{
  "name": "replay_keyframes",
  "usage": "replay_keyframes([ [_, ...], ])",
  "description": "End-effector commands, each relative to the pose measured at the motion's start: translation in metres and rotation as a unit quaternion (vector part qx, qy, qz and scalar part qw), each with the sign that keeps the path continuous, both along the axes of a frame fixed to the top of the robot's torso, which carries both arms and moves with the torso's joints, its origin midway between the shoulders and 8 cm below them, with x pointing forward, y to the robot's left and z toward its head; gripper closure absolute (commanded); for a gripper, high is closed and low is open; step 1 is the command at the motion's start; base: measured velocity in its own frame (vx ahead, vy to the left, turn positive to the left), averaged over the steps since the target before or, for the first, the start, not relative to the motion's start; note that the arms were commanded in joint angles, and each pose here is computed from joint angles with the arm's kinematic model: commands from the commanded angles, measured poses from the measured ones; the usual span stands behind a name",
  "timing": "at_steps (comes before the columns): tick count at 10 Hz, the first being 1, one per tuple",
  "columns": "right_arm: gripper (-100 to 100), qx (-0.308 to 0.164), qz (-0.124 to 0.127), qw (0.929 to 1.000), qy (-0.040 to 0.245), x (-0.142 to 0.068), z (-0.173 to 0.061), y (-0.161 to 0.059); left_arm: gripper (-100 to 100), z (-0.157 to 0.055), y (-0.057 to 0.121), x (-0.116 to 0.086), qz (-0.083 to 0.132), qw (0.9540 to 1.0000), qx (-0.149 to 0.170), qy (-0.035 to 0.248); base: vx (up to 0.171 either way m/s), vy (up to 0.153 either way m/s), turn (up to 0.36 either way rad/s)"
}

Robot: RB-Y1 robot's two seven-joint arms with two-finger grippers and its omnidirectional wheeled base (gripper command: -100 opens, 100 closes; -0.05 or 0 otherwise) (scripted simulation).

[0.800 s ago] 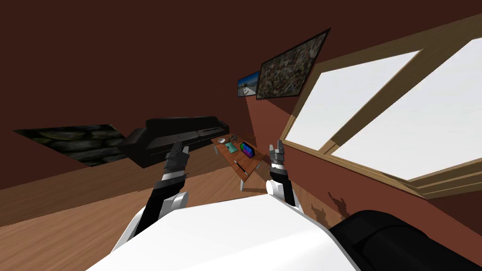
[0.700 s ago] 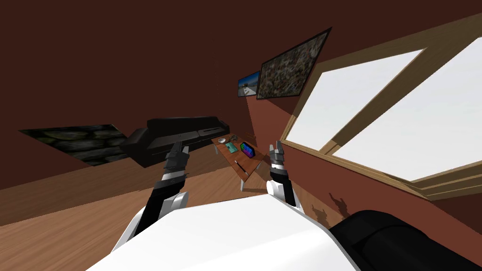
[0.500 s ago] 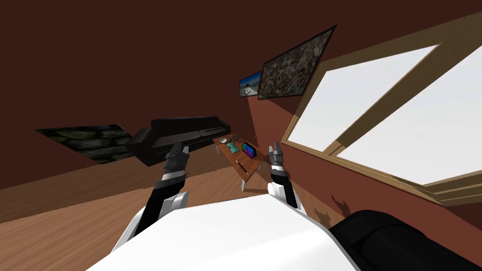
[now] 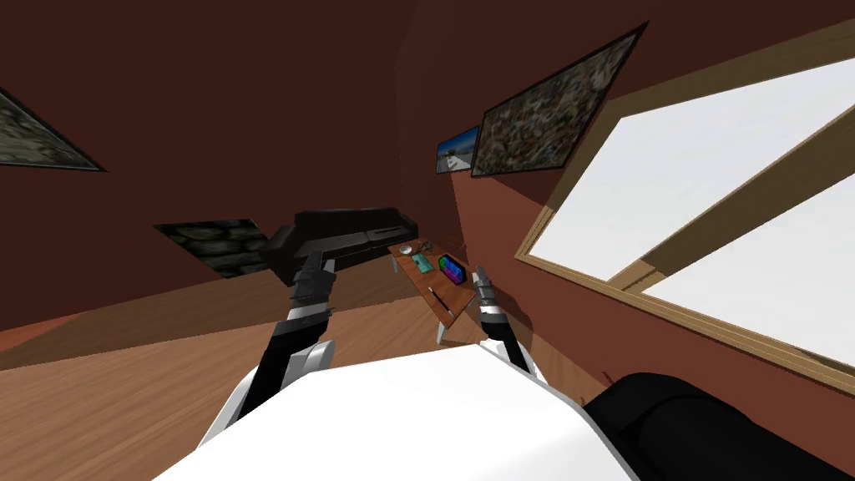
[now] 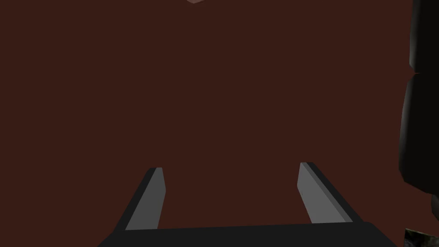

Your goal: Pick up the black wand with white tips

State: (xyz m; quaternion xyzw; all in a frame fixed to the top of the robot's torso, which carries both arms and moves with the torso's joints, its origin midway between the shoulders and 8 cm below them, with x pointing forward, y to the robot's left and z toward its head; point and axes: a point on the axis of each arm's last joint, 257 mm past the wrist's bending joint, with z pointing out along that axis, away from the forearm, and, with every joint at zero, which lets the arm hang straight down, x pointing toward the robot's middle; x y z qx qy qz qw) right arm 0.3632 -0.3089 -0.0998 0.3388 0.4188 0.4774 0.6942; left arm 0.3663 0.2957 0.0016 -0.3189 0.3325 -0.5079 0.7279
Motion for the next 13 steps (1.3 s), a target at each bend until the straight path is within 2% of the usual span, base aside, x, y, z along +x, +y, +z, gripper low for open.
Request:
replay_keyframes([
  [1, -100, -0.018, 0.003, 0.9986, 0.050, -0.007, -0.039, -0.005, 0, 0.000, 0.000, 0.000, 0.000, 1.0000, 0.000, 0.000, 0.069, 0.153, 0.196],
  [3, -100, -0.040, 0.006, 0.9919, 0.120, -0.019, -0.098, -0.009, 0, 0.000, 0.000, 0.000, 0.000, 1.0000, 0.000, 0.000, 0.085, 0.134, 0.263],
  [4, -100, -0.039, 0.004, 0.9911, 0.127, -0.020, -0.105, -0.010, 0, 0.000, 0.000, 0.000, 0.000, 1.0000, 0.000, 0.000, 0.066, 0.085, 0.062],
  [5, -100, -0.050, 0.006, 0.9850, 0.165, -0.030, -0.137, -0.013, 0, 0.000, 0.000, 0.000, 0.000, 1.0000, 0.000, 0.000, 0.050, 0.069, 0.139],
  [6, -100, -0.061, 0.011, 0.9792, 0.193, -0.040, -0.159, -0.012, 0, 0.000, 0.000, 0.000, 0.000, 1.0000, 0.000, 0.000, 0.064, 0.113, 0.280],
  [7, -100, -0.060, 0.008, 0.9766, 0.206, -0.044, -0.172, -0.016, 0, 0.000, 0.000, 0.000, 0.000, 1.0000, 0.000, 0.000, 0.062, 0.082, 0.125],
  [8, -100, -0.072, 0.013, 0.9688, 0.237, -0.056, -0.197, -0.015, 0, 0.000, 0.000, 0.000, 0.000, 1.0000, 0.000, 0.000, 0.075, 0.056, 0.255],
  [9, -100, -0.071, 0.011, 0.9664, 0.247, -0.060, -0.206, -0.018, 0, 0.000, 0.000, 0.000, 0.000, 1.0000, 0.000, 0.000, 0.066, 0.034, 0.094],
  [10, -100, -0.083, 0.018, 0.9591, 0.270, -0.071, -0.224, -0.015, 0, 0.000, 0.000, 0.000, 0.000, 1.0000, 0.000, 0.000, 0.078, 0.058, 0.199],
  [12, -100, -0.082, 0.015, 0.9542, 0.287, -0.078, -0.239, -0.020, 0, 0.000, 0.000, 0.000, 0.000, 1.0000, 0.000, 0.000, 0.047, 0.032, 0.041],
  [13, -100, -0.094, 0.021, 0.9437, 0.316, -0.093, -0.263, -0.019, 0, 0.000, 0.000, 0.000, 0.000, 1.0000, 0.000, 0.000, 0.046, 0.038, 0.252],
])
